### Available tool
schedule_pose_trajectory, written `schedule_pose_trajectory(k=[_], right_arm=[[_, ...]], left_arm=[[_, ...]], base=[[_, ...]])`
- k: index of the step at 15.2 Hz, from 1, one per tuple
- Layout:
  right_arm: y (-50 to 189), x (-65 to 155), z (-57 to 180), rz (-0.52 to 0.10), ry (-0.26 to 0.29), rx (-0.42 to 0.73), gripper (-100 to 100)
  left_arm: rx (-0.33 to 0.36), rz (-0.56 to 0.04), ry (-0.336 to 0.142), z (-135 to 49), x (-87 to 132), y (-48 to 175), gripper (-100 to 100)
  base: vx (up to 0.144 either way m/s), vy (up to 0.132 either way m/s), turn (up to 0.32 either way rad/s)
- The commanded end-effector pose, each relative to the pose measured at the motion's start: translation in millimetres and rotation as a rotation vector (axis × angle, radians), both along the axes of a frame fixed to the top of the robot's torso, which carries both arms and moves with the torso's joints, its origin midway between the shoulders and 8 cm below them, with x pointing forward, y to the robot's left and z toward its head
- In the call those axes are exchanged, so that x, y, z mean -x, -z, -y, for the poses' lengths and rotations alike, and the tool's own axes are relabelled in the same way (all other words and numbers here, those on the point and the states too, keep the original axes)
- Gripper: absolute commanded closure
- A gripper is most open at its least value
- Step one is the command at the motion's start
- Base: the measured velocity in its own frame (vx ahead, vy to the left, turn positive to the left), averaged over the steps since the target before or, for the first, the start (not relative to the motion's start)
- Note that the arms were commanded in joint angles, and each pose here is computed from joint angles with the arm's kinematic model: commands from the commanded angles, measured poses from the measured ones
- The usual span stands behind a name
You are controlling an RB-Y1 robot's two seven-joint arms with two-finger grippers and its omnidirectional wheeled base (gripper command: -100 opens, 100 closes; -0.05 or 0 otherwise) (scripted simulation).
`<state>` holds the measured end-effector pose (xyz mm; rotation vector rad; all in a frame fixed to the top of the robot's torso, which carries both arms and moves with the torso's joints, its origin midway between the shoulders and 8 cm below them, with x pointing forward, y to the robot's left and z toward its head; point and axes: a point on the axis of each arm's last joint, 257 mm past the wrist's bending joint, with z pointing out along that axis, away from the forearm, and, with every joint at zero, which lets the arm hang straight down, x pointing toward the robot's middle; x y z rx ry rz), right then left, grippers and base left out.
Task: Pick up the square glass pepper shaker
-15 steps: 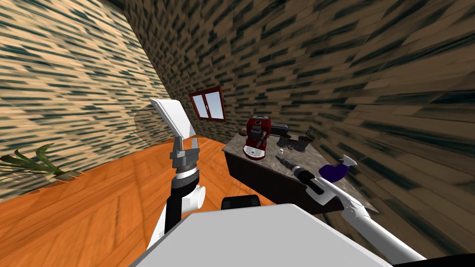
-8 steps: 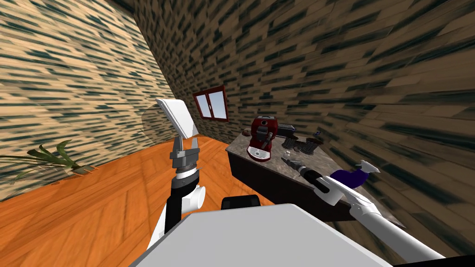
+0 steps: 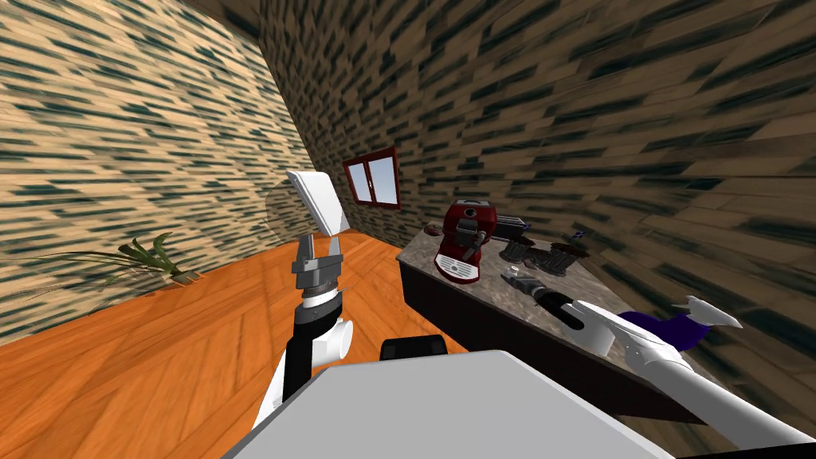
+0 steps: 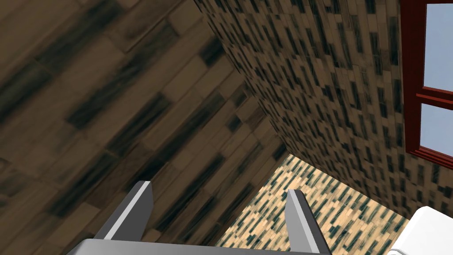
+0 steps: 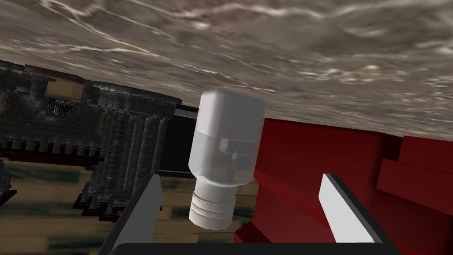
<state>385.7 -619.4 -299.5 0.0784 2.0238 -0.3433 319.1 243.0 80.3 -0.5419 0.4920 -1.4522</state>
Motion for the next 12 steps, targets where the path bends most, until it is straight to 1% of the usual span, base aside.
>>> schedule_pose_trajectory(k=[1,4,5,6,7,8,9,10,11,12], right_arm=[[1,5,16,-0.022,0.018,0.042,-100],[-1,14,45,-0.061,0.047,0.113,-100],[-2,10,34,-0.045,0.035,0.084,-100],[0,-1,21,-0.048,0.014,0.091,-100],[0,-1,21,-0.048,0.014,0.091,-100],[2,-12,4,-0.047,-0.009,0.091,-100],[2,-12,4,-0.047,-0.009,0.091,-100],[4,-22,-13,-0.045,-0.032,0.091,-100],[4,-22,-13,-0.045,-0.032,0.091,-100],[6,-32,-30,-0.045,-0.054,0.091,-100]], left_arm=[[0.0,0.0,0.0,0.0,0,0,0],[0.0,0.0,0.0,0.0,0,0,0],[0.0,0.0,0.0,0.0,0,0,0],[0.0,0.0,0.0,0.0,0,0,0],[0.0,0.0,0.0,-0.1,0,0,0],[0.0,0.0,0.0,-0.1,0,0,0],[0.0,0.0,0.0,-0.1,0,0,0],[0.0,0.0,0.0,-0.1,0,0,0],[0.0,0.0,0.0,-0.1,0,0,0],[0.0,0.0,0.0,-0.1,0,0,0]], base=[[0.04,0.066,0.073],[0.034,0.043,0.079],[0.021,0.021,0.045],[0.023,-0.019,-0.148],[0.034,-0.043,-0.177],[0.041,-0.07,-0.232],[0.045,-0.075,-0.175],[0.056,-0.087,-0.194],[0.052,-0.076,-0.14],[0.052,-0.081,-0.194]])
